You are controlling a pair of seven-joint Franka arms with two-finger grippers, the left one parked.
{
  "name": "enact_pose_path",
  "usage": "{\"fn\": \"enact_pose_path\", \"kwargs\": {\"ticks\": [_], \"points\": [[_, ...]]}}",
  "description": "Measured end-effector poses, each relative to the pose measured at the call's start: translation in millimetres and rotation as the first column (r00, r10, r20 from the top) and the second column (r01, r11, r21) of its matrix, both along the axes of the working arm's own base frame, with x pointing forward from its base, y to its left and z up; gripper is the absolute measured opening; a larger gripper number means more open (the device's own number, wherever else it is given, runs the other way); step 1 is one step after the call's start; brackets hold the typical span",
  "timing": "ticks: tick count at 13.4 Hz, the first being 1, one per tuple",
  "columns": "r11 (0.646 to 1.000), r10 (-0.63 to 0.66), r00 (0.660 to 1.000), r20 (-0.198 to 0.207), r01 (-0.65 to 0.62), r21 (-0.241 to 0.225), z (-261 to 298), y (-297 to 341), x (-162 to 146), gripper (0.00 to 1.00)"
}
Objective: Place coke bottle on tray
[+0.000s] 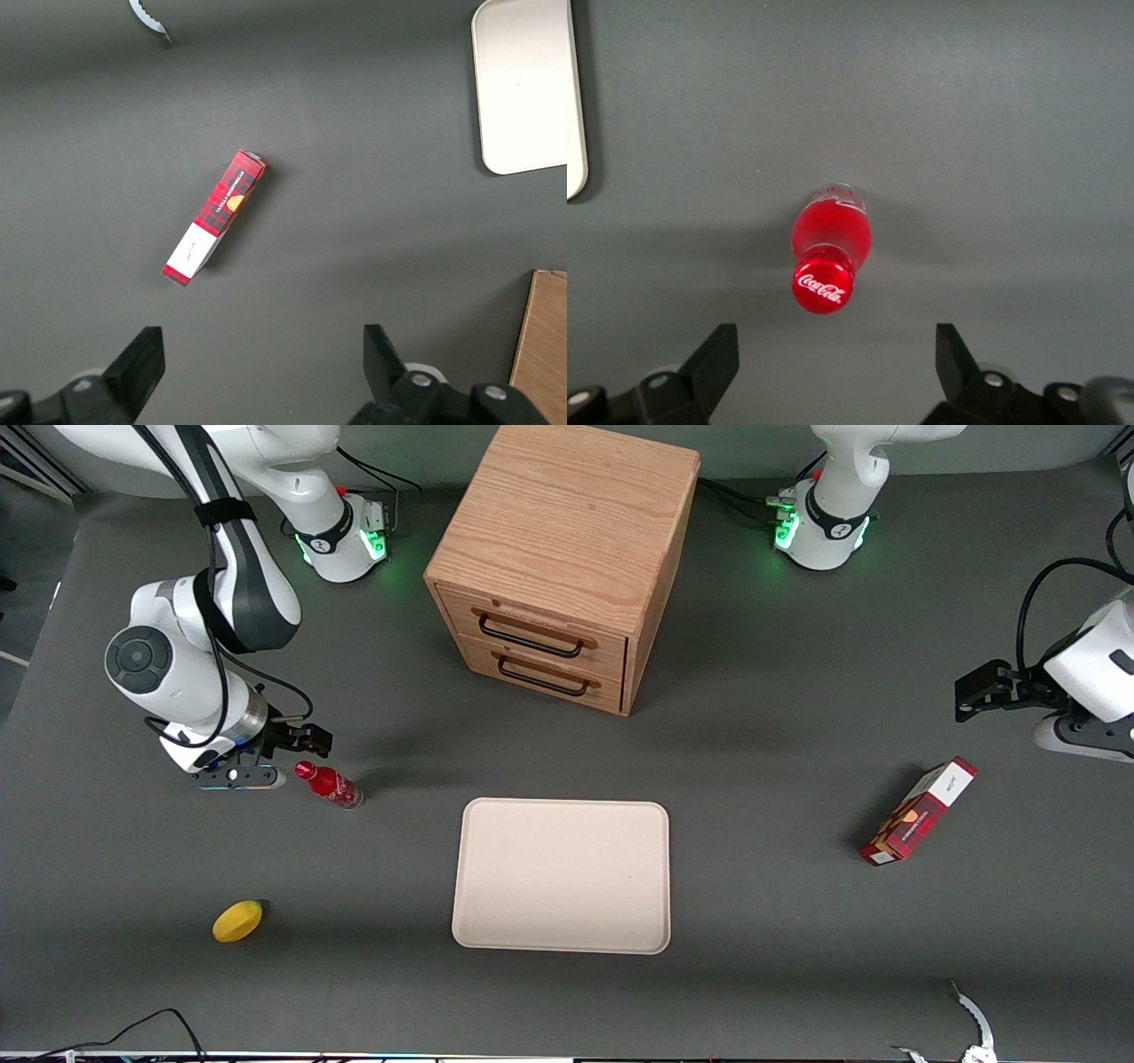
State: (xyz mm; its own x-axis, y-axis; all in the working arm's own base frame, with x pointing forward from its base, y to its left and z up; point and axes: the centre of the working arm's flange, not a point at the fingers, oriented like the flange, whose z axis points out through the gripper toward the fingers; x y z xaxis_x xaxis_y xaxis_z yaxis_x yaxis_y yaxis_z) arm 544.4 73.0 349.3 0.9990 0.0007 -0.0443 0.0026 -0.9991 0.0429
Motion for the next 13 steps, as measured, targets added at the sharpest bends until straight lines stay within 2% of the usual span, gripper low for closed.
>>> {"fn": "enact_pose_path", "kwargs": {"ticks": [2,3,4,5,9,10,11,13], "points": [[1.0,0.016,1.0,0.005,-0.016,0.001,-6.1,-0.1,-2.8,0.98],[1.0,0.019,1.0,0.008,-0.019,0.001,-9.0,-0.3,-4.1,0.91],[1.0,0.022,1.0,0.008,-0.022,0.0,-11.0,-0.4,-5.2,0.9],[1.0,0.024,1.0,0.007,-0.024,-0.001,-11.7,-0.5,-5.6,0.82],[0.999,0.037,0.999,0.007,-0.037,-0.003,-13.2,-0.8,-6.4,0.35],[0.999,0.041,0.999,0.01,-0.04,-0.002,-13.5,-0.7,-6.4,0.3],[0.999,0.043,0.999,0.012,-0.043,-0.002,-13.7,-0.7,-6.3,0.3],[0.999,0.045,0.999,0.009,-0.045,-0.002,-14.9,-0.8,-6.5,0.11]]}}
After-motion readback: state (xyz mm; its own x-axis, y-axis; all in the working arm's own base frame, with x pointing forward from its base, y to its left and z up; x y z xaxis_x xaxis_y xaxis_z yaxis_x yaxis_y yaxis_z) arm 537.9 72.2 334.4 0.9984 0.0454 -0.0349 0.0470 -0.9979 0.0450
